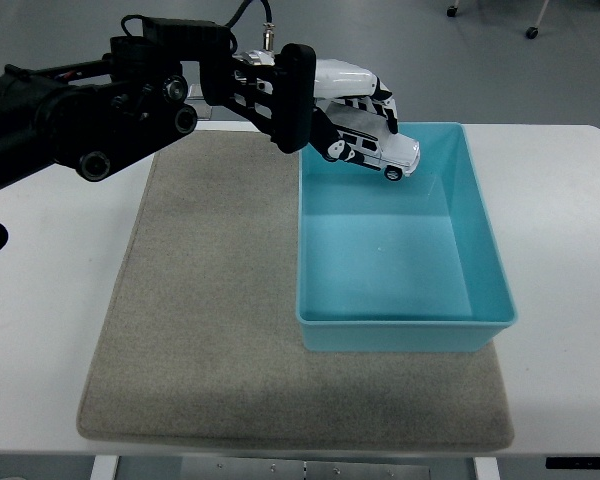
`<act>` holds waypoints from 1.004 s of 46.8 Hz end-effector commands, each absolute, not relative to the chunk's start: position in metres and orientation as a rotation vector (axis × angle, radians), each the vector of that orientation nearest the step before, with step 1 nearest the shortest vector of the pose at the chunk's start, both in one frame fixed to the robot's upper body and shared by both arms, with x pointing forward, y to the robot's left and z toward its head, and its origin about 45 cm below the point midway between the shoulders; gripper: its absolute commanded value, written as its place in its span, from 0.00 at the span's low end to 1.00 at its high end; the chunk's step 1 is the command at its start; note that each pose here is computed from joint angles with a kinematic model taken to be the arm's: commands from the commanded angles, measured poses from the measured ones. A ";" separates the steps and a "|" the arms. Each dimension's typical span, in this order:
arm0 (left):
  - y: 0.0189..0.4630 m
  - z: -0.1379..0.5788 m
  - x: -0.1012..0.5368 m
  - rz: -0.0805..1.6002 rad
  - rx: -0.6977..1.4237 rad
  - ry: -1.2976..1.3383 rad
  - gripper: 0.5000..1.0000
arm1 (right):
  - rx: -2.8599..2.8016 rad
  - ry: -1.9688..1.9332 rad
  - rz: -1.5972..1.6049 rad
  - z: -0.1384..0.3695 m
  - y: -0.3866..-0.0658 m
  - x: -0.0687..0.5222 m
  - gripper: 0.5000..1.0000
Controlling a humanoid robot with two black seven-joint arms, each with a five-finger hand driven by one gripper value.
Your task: Left hand put the white car in the blue box
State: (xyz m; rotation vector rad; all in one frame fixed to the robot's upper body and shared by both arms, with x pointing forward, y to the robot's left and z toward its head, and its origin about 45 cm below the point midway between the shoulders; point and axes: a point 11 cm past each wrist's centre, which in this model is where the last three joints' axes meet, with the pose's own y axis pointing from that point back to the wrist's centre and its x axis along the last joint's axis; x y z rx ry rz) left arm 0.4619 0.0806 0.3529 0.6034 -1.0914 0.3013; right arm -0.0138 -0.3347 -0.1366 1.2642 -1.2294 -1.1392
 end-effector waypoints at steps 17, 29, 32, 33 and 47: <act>0.037 0.300 0.451 0.259 0.615 -1.015 0.00 | 1.265 -1.228 -1.138 -0.137 -0.335 -0.014 0.87; 0.035 0.282 0.449 0.278 0.616 -1.006 0.00 | 1.264 -1.229 -1.139 -0.137 -0.335 -0.014 0.87; 0.036 0.279 0.448 0.286 0.611 -1.007 0.24 | 1.264 -1.229 -1.139 -0.137 -0.335 -0.014 0.87; 0.035 0.278 0.447 0.283 0.610 -1.005 0.35 | 1.264 -1.229 -1.139 -0.137 -0.335 -0.014 0.87; 0.034 0.277 0.444 0.280 0.600 -0.991 1.00 | 1.264 -1.229 -1.139 -0.137 -0.335 -0.014 0.87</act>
